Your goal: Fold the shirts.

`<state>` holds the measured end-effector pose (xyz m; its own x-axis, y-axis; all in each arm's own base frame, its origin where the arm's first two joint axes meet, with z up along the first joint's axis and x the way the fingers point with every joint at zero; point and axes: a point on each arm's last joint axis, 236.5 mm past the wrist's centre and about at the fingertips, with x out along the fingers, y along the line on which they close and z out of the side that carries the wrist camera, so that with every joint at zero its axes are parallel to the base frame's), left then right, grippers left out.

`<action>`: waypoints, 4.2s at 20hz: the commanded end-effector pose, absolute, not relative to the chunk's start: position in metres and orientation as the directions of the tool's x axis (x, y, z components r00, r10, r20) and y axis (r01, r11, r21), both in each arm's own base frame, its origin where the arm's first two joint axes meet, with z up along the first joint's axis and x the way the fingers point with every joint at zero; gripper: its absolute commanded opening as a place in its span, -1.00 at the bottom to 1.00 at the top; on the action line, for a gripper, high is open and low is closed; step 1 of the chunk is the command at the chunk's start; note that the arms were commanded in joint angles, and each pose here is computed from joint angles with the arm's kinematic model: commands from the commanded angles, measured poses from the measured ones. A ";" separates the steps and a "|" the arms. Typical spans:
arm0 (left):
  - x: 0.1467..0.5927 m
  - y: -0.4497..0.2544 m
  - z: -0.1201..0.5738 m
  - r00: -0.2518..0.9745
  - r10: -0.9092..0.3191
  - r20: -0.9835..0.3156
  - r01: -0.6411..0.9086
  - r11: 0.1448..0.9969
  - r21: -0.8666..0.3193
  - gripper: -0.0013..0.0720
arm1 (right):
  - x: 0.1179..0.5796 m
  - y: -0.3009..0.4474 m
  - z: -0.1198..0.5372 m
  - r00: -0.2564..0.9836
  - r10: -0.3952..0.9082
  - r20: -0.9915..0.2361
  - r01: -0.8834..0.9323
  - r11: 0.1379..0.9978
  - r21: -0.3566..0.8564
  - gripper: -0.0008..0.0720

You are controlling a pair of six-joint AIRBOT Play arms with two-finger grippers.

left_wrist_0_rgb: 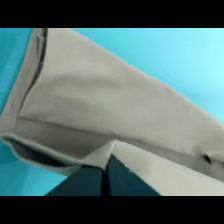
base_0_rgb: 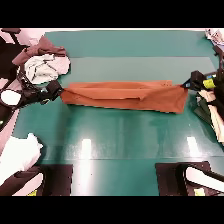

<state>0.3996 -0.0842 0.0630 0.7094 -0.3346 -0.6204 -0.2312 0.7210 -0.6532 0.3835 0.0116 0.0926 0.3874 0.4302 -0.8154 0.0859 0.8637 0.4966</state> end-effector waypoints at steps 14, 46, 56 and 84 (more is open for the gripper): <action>0.488 -0.081 0.008 0.660 -0.312 -0.684 -0.301 0.724 -0.621 -0.90 | 0.485 0.033 0.049 0.253 0.497 -0.830 0.027 0.854 0.519 -0.91; 0.469 -0.234 0.030 0.446 -0.416 -0.792 0.300 0.904 -0.306 -0.25 | 0.424 -0.003 -0.030 0.145 0.251 -0.957 0.031 0.966 0.258 1.00; 0.482 -0.244 0.021 0.470 -0.420 -0.776 0.296 0.904 -0.310 -0.25 | 0.434 -0.020 -0.079 0.184 0.329 -0.926 0.193 0.912 0.362 1.00; 0.478 -0.242 0.006 0.429 -0.400 -0.810 0.297 0.909 -0.291 -0.25 | 0.433 -0.024 -0.049 0.307 0.820 -0.482 0.134 0.465 0.875 1.00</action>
